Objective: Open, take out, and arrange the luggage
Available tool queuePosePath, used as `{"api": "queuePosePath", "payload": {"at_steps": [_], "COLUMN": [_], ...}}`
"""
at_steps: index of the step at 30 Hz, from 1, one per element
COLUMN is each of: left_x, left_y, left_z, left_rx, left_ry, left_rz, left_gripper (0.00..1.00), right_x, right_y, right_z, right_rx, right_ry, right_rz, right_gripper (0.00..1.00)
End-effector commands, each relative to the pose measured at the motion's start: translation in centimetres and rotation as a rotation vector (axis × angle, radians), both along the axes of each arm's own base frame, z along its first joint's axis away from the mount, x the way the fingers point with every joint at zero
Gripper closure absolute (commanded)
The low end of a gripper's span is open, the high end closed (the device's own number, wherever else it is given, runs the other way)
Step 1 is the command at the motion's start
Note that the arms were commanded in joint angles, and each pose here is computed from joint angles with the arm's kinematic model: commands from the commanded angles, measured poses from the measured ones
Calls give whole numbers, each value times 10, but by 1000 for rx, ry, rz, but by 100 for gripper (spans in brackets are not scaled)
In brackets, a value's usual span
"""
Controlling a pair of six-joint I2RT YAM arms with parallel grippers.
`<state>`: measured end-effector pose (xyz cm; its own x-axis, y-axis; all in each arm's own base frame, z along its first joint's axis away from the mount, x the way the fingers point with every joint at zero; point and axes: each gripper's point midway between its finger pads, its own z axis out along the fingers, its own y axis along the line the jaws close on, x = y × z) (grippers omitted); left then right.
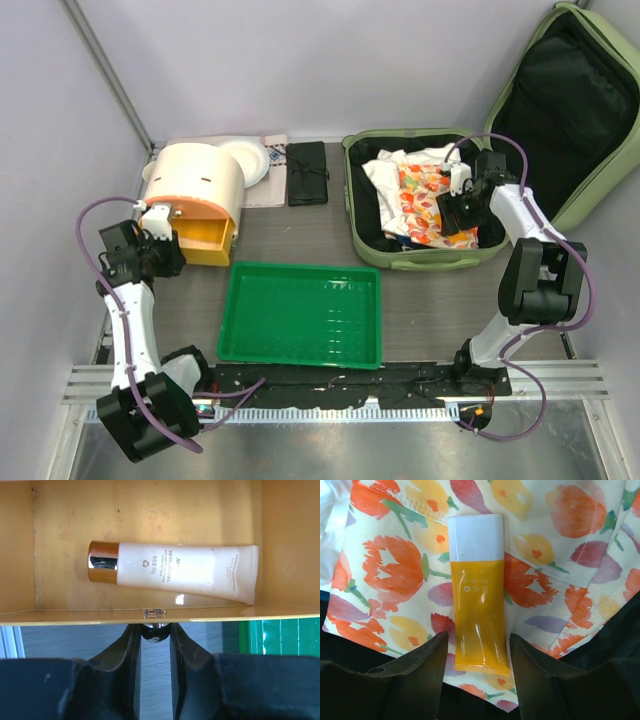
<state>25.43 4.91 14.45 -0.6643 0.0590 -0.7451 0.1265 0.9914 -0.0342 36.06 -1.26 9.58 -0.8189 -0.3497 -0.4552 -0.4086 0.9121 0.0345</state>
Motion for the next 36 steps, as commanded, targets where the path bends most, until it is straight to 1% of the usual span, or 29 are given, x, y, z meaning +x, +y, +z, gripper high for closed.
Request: {"api": "queuePosePath", "payload": {"at_steps": [1,6,10,11,14,19,22,23,24,29,36], "left_x": [20,23,24,24,27,36,42,44,49,63,82], "left_y": [-2,-4,-5,-6,-4,0,2,2,3,6,0], "left_z": [10,19,30,33,30,15,11,9,16,28,35], "left_rx": [-50,-55,-99,-134,-191,-229,-250,-252,-256,-261,-282], "left_ry": [-55,-117,-180,-195,-212,-212,-227,-236,-271,-334,-407], "left_rz": [11,34,104,142,220,264,285,288,286,277,195], "left_gripper": [99,100,100,100,100,100,97,96,96,88,86], "right_x": [7,9,10,11,11,15,16,16,15,15,15], "right_y": [0,1,2,2,1,0,0,0,0,0,-1], "right_z": [7,4,3,3,2,6,8,9,8,11,15], "right_rx": [-24,-44,-49,-49,-54,-57,-57,-56,-56,-61,-63], "right_ry": [-53,-69,-77,-80,-77,-85,-88,-91,-88,-92,-97], "right_rz": [12,-5,-20,-21,-20,-20,-20,-19,-19,-17,-19], "right_gripper": [42,44,46,46,46,46,46,46,46,47,49]}}
